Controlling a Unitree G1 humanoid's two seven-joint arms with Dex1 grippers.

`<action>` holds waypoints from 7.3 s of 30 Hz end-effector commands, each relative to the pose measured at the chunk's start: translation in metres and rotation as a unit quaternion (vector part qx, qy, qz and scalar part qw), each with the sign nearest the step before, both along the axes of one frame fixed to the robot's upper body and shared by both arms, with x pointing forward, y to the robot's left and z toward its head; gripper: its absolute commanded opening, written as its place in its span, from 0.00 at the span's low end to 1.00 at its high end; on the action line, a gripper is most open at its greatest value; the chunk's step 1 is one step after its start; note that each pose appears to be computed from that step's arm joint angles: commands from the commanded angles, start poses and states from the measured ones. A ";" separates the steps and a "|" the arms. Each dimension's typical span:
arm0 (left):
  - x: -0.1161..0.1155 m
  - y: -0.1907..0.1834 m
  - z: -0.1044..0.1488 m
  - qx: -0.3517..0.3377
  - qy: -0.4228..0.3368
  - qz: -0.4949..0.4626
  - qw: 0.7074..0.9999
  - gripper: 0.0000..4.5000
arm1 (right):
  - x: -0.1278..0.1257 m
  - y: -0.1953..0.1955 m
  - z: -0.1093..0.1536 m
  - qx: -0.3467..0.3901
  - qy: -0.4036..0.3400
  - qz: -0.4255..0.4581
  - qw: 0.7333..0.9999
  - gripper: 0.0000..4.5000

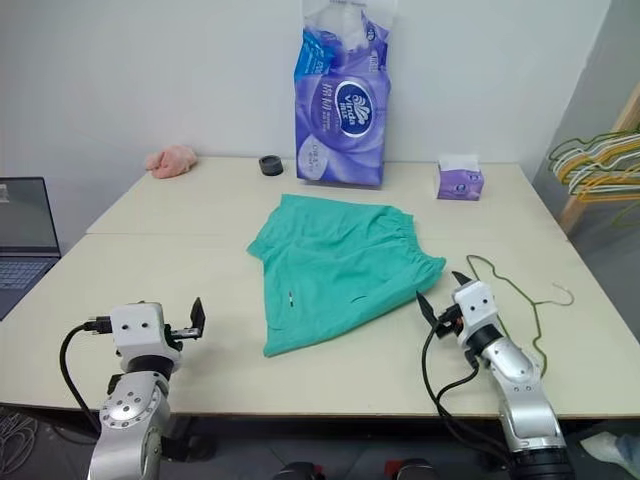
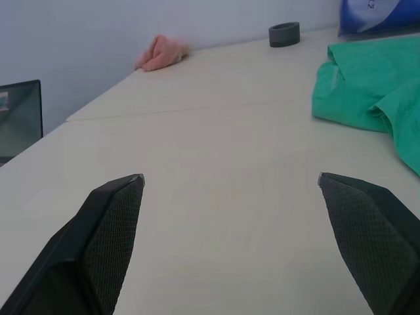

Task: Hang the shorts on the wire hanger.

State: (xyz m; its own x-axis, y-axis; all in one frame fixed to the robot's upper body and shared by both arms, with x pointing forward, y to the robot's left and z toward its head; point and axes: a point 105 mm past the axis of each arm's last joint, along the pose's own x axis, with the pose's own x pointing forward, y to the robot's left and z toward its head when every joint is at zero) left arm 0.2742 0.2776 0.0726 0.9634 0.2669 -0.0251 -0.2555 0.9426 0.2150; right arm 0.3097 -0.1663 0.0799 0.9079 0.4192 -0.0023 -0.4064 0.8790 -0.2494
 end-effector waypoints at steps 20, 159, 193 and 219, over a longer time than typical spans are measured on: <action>0.004 -0.047 0.025 -0.031 -0.046 -0.200 0.978 1.00 | -0.005 -0.003 0.017 -0.021 -0.039 0.010 0.999 0.99; 0.013 -0.140 0.070 0.030 0.133 -0.635 0.760 0.97 | 0.017 -0.132 -0.071 -0.014 0.389 -0.216 0.895 0.01; 0.017 -0.119 0.058 -0.075 0.251 -0.648 0.715 0.99 | 0.005 0.087 0.113 -0.355 -0.199 0.308 0.860 0.00; 0.012 -0.127 0.039 -0.066 0.278 -0.656 0.699 0.01 | -0.008 0.102 0.116 -0.343 -0.212 0.336 0.851 0.00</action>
State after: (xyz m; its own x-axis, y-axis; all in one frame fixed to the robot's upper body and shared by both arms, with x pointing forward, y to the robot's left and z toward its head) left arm 0.2817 0.1515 0.1024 0.1852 -0.8726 -0.4519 0.9264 0.3084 -0.2159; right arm 0.3110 -0.0689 0.1871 0.4771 0.8555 -0.2015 -0.5447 0.1079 -0.8316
